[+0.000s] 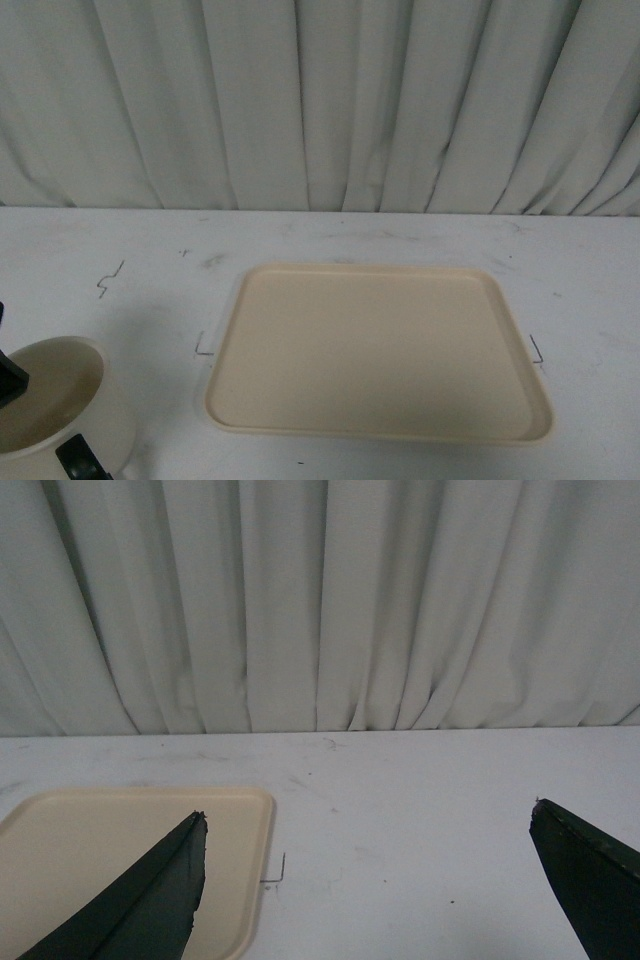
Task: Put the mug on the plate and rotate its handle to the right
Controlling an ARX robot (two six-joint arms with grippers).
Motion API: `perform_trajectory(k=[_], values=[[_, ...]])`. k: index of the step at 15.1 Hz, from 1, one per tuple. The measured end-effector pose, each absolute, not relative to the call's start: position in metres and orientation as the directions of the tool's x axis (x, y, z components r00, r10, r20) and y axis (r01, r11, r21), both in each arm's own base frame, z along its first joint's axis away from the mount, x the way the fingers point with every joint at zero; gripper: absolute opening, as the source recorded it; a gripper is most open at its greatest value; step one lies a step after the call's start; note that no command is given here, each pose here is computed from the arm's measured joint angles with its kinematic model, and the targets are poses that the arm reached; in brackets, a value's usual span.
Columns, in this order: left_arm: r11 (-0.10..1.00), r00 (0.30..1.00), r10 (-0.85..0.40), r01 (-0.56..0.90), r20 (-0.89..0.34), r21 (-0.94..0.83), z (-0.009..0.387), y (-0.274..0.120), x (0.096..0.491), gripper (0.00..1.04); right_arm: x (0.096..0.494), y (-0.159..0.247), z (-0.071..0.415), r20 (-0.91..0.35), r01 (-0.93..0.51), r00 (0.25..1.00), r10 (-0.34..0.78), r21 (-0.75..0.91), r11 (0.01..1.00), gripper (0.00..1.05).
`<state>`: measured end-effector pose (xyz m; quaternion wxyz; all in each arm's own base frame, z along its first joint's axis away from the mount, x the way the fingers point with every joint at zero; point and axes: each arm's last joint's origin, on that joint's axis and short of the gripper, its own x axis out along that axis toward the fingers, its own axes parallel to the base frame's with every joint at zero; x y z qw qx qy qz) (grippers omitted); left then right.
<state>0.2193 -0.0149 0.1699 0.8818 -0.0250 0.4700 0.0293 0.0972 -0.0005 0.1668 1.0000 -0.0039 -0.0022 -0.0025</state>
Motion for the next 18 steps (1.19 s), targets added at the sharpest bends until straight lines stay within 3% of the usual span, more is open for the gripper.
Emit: perform_trajectory(k=[6,12,14,15,16,17,18], values=[[0.993,0.482,0.078,-0.116,-0.873,0.025,0.146,-0.008,0.234,0.98,0.097,-0.001,0.167,0.004,0.005,1.0,-0.005,-0.008,1.0,0.98],[0.991,0.474,0.087,-0.129,-0.876,0.029,0.136,-0.006,0.244,0.98,0.097,-0.001,0.167,0.004,0.005,1.0,-0.005,-0.008,1.0,0.98],[0.991,0.441,0.069,-0.137,-0.895,0.009,0.126,-0.005,0.251,0.98,0.097,-0.001,0.167,0.004,0.005,1.0,-0.005,-0.008,1.0,0.98],[0.991,0.424,0.046,-0.135,-0.904,-0.013,0.116,-0.005,0.261,0.76,0.097,-0.001,0.167,0.005,0.005,1.0,-0.005,-0.008,1.0,0.98],[0.99,0.418,0.05,-0.138,-0.907,-0.009,0.117,-0.004,0.265,0.33,0.097,-0.001,0.167,0.004,0.005,1.0,-0.005,-0.008,1.0,0.98],[0.992,0.409,0.055,-0.128,-0.911,0.002,0.126,-0.008,0.26,0.03,0.097,-0.001,0.167,0.004,0.005,1.0,-0.005,-0.008,1.0,0.98],[0.999,0.537,0.025,-0.044,-0.843,0.001,0.18,-0.033,0.272,0.03,0.097,-0.001,0.167,0.004,0.005,1.0,-0.005,-0.008,1.0,0.98]])
